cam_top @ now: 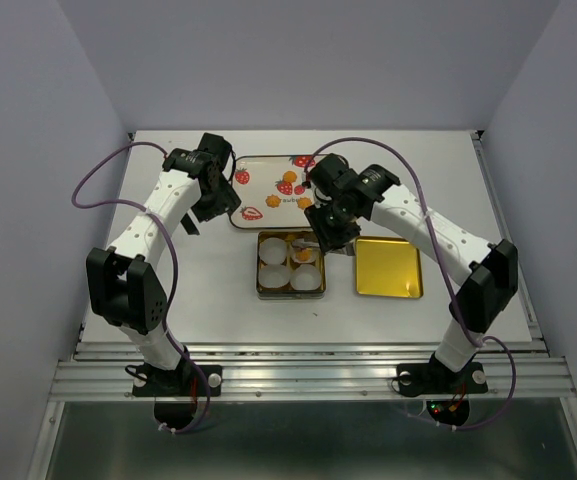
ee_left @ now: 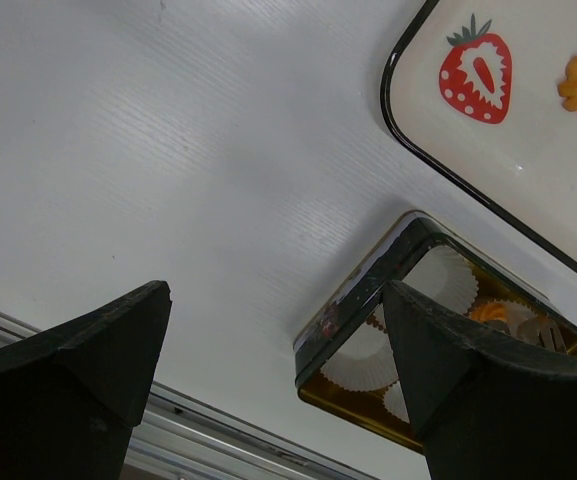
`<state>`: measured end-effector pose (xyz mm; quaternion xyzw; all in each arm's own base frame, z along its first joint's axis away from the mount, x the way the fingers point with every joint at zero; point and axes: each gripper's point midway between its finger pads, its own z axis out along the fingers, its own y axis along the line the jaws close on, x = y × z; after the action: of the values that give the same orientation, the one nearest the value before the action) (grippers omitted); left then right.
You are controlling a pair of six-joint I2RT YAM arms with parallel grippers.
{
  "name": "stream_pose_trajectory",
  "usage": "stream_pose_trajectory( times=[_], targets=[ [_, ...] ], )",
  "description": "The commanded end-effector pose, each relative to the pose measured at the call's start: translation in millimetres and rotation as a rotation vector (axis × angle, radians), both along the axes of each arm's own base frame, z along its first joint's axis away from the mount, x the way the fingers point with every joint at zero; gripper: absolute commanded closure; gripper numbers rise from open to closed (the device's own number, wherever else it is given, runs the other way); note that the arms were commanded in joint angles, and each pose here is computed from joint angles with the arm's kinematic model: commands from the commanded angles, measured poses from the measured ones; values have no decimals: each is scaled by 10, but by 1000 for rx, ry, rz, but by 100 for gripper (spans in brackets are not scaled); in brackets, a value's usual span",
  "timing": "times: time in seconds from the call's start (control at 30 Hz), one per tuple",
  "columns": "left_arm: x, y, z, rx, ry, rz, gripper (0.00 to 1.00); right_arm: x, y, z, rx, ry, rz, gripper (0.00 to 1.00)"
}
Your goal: Pack the cookies
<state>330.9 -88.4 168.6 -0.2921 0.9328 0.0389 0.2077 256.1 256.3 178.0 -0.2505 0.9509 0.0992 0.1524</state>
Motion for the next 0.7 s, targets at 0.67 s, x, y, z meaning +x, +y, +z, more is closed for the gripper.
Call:
stream_pose_trajectory(
  times=[0.67],
  targets=[
    [73,68,265,27,-84,14,1,1120,147,954,171,-400,-198,56]
  ],
)
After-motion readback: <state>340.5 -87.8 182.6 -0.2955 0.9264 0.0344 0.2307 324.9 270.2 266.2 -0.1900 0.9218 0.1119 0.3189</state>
